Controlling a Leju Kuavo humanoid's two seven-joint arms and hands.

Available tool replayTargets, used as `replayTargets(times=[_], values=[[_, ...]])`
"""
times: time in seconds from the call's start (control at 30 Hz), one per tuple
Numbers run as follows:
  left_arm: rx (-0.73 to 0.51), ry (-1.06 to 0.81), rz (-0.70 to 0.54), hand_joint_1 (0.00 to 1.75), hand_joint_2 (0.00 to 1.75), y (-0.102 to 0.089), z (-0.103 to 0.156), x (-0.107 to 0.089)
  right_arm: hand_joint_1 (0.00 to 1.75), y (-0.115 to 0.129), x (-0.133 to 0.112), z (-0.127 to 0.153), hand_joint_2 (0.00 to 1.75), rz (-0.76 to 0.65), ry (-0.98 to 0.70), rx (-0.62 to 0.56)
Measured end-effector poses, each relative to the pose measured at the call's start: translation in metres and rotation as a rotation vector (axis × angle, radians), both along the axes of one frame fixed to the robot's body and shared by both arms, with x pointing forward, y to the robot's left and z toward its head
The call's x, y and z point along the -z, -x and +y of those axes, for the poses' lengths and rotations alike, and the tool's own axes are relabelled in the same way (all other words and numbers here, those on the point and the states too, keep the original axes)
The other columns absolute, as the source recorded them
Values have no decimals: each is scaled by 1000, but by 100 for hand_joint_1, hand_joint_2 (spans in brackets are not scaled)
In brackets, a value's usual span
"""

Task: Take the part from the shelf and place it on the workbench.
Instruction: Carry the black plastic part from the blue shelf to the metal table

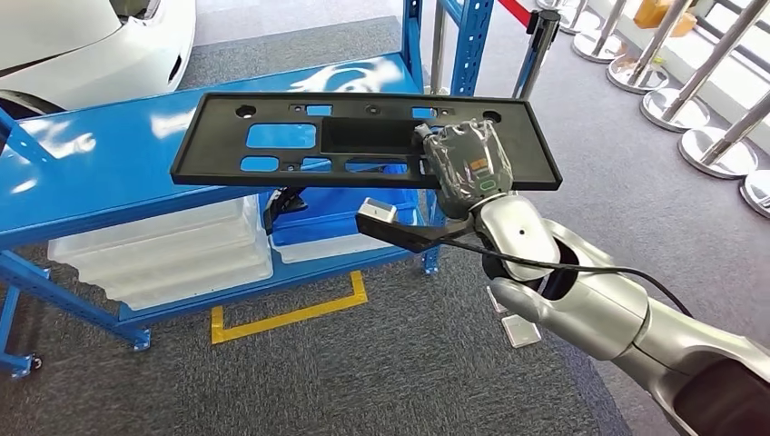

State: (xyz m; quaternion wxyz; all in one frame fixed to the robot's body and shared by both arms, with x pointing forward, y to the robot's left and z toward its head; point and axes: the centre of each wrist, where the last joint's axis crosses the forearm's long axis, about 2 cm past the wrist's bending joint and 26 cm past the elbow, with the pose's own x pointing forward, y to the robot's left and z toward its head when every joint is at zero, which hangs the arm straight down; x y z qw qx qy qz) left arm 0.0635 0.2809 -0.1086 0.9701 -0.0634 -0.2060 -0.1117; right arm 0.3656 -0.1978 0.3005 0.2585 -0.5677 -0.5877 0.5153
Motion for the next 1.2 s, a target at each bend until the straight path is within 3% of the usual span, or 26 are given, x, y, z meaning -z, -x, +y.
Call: replayTargets(times=[1.2], values=[[6, 12, -20, 0, 175, 0, -1, 0, 175, -4, -1, -3, 175, 3, 2, 25]])
